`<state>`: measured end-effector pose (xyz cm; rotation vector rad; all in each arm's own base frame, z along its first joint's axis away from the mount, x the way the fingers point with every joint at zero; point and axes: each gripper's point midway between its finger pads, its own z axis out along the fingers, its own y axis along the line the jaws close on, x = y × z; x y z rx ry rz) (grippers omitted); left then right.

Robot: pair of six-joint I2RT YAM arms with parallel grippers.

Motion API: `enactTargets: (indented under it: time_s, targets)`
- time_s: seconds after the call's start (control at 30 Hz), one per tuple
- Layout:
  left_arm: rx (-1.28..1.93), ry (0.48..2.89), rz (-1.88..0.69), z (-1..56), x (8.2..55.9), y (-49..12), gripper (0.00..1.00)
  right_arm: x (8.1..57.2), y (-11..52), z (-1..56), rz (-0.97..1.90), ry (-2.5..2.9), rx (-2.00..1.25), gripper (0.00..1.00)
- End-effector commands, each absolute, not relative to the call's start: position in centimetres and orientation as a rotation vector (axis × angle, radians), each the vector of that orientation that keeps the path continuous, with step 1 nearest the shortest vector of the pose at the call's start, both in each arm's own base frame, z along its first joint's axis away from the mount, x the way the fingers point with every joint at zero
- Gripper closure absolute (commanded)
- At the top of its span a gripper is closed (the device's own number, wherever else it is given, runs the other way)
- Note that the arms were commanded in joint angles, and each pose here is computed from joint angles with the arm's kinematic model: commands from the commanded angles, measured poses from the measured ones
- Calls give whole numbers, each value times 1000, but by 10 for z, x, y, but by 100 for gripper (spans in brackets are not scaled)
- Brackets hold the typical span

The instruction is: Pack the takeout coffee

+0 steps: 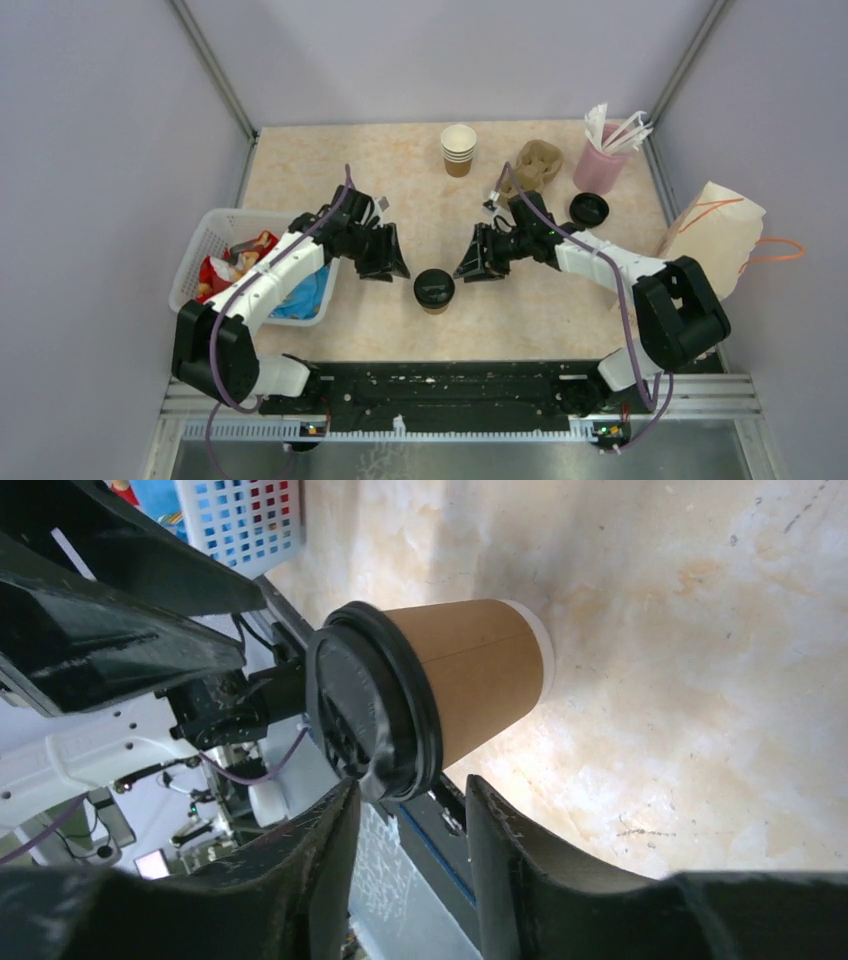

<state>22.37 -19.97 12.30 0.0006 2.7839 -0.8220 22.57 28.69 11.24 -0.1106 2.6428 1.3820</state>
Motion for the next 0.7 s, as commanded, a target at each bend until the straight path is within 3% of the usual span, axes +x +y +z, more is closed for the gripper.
enactTargets:
  time_s: [0.0,0.03,0.13,0.27,0.37,0.5,0.67]
  targets:
    - [48,2666,-889,164,236,-205,40,214,280,138,1369,2629,-204,53]
    - [76,2631,-945,167,239,-212,32,208,284,141,1421,2623,-198,49]
    - [165,2568,-1108,171,246,-233,21,192,298,144,1522,2596,-163,33]
    - [234,2580,-1182,160,259,-247,19,184,312,144,1606,2562,-103,27]
    - [247,2592,-1212,148,264,-253,25,183,321,135,1596,2585,-81,30]
    - [229,2627,-1192,132,266,-252,35,188,324,122,1558,2619,-40,50]
    - [185,2650,-1204,119,253,-248,45,195,320,104,1432,2684,-24,58]
